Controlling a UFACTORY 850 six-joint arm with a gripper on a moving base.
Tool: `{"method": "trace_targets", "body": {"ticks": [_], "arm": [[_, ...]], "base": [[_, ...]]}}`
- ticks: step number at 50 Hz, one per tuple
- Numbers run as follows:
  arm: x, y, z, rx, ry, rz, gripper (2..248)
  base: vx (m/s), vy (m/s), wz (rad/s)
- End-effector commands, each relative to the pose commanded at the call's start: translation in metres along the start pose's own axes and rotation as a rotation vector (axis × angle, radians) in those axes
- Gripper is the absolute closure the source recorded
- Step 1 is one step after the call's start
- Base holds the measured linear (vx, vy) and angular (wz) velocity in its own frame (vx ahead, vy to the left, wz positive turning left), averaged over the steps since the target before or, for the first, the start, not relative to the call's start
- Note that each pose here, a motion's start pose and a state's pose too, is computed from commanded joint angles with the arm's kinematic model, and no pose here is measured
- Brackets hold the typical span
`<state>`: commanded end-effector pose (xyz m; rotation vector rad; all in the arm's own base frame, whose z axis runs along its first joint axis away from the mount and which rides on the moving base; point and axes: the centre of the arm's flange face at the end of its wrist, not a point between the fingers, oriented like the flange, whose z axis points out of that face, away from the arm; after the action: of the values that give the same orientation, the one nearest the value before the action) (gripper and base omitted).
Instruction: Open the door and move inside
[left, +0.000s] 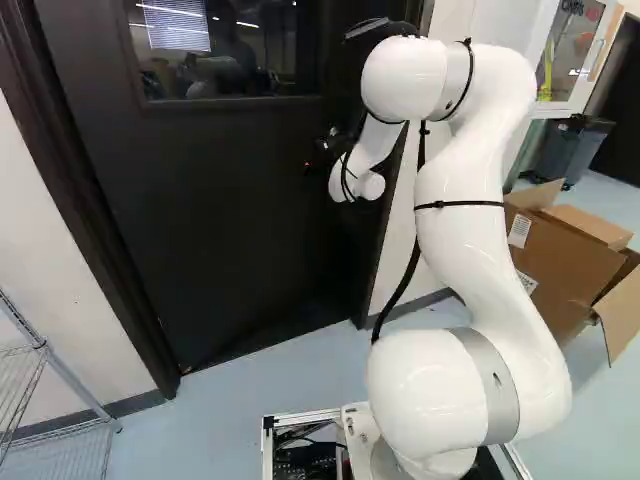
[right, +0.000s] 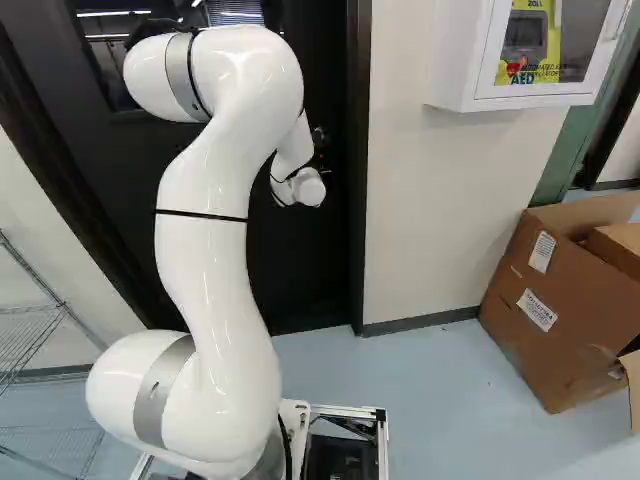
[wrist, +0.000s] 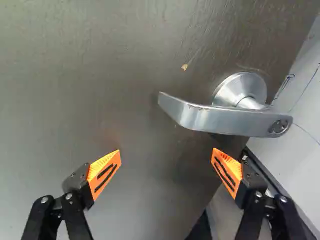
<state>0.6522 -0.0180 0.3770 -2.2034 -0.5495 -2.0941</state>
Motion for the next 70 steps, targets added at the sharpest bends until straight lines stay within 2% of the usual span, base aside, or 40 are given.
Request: {"method": "trace_targets", "body": {"ticks": [20, 50, 70], "arm": [[0.005, -0.016, -0.015, 0.019, -0.011, 0.004, 3], [0.019, -0.06, -0.051, 0.089, -0.031, 0.003, 3], [0.025, -0.087, -0.048, 0.134, -0.023, -0.001, 3]], "base": [[0.0, 0.0, 0.0], [0.0, 0.0, 0.0], [0.0, 0.0, 0.0]]}}
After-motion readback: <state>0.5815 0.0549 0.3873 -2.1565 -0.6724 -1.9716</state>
